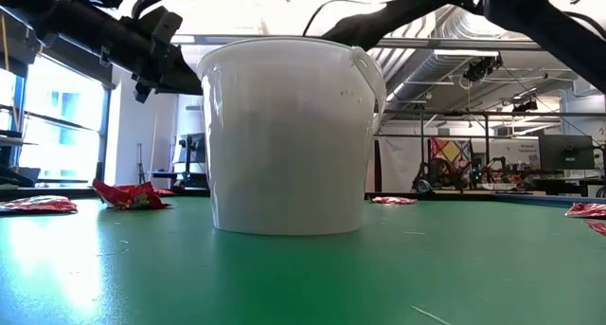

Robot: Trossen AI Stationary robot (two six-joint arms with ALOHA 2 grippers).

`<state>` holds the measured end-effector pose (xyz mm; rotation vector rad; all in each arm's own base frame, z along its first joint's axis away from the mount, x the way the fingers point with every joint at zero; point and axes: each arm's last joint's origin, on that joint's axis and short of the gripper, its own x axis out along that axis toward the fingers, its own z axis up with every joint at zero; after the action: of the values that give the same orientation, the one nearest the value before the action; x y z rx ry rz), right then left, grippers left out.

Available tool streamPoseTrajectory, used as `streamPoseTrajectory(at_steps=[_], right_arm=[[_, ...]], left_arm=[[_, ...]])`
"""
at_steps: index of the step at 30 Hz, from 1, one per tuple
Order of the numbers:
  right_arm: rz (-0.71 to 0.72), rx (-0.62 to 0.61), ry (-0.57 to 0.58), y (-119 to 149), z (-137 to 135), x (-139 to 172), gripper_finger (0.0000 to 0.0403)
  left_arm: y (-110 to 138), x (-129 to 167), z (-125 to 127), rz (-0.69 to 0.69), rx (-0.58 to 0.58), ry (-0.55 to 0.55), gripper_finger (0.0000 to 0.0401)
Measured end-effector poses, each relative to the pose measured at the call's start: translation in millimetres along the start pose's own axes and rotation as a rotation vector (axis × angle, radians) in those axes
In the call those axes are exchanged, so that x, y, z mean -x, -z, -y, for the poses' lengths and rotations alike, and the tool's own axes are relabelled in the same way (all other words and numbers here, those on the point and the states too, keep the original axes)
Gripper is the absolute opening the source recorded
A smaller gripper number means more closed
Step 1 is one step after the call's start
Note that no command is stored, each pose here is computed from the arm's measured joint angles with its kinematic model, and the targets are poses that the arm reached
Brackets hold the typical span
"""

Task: Sort candy by brand, put in halloween buckets
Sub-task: Put the red candy into the green bucket

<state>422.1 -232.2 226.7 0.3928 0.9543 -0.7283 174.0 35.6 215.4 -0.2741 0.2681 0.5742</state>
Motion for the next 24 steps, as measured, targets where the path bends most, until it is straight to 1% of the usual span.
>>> streamPoseTrajectory(at_steps=[4,9,12,17,19,22,24], right_arm=[[-0.029,-0.014,-0.025,3,0,-9,0.0],[-0.013,-0.004,-0.03,2,0,-10,0.0007],[-0.006,-0.003,-0.048,0,0,-9,0.0035],[0.013,-0.014,-0.117,-3,-4,-7,0.0107],[0.017,-0.006,-0.148,-6,-7,-1,0.0128],[0.034,0.029,-0.161,-13,-14,12,0.0136],[0.049,0.07,-0.149,-19,-19,25,0.0123]], left_arm=[[0,0,0,0.0,0.0,0.0,0.0],[0,0,0,0.0,0.0,-0.001,0.0],[0,0,0,0.0,-0.001,-0.002,0.0],[0,0,0,-0.001,-0.013,-0.002,0.0],[0,0,0,-0.002,-0.023,-0.002,0.0],[1,0,0,-0.011,-0.041,0.014,0.0],[1,0,1,-0.018,-0.055,0.029,0.0]])
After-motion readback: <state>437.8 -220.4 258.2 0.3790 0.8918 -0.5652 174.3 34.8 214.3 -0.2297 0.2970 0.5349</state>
